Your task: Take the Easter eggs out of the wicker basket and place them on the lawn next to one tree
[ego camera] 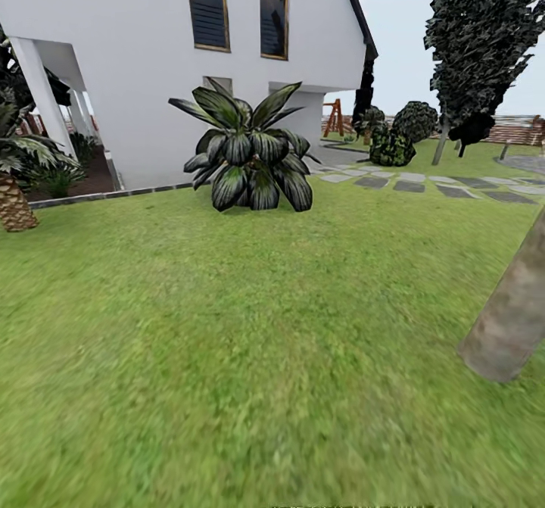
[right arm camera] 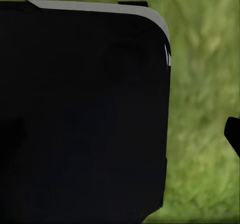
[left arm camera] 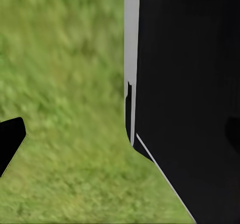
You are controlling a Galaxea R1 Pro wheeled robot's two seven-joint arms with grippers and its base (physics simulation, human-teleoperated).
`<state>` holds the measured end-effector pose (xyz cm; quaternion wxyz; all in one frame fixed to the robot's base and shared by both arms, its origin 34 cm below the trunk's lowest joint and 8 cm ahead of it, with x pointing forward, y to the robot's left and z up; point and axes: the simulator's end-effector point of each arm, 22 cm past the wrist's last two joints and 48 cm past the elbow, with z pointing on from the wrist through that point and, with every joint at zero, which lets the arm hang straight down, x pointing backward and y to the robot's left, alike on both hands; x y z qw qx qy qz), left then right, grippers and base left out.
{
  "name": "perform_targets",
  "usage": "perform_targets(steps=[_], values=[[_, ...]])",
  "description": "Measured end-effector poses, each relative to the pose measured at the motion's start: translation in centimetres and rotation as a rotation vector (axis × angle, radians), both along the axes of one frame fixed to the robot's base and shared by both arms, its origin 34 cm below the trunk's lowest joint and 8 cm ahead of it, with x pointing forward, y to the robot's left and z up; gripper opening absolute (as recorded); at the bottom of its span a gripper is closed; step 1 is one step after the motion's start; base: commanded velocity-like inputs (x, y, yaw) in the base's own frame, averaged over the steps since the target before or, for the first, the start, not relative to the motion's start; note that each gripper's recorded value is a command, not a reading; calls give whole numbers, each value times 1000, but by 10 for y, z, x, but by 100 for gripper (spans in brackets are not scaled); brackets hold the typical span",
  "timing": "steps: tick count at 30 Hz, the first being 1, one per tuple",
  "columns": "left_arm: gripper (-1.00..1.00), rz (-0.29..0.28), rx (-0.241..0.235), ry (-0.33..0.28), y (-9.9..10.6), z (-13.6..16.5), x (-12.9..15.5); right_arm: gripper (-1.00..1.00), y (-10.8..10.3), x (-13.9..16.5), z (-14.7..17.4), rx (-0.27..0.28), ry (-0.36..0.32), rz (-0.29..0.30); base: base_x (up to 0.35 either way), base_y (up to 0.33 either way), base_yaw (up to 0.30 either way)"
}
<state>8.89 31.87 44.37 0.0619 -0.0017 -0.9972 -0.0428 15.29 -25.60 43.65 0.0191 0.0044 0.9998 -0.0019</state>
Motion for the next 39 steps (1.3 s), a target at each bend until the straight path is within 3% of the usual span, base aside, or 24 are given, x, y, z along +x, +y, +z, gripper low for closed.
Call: perform_targets(steps=[39], values=[[100, 0, 0, 25, 0, 1, -9, 100, 3, -10, 0, 4, 25, -1, 0, 0, -264]])
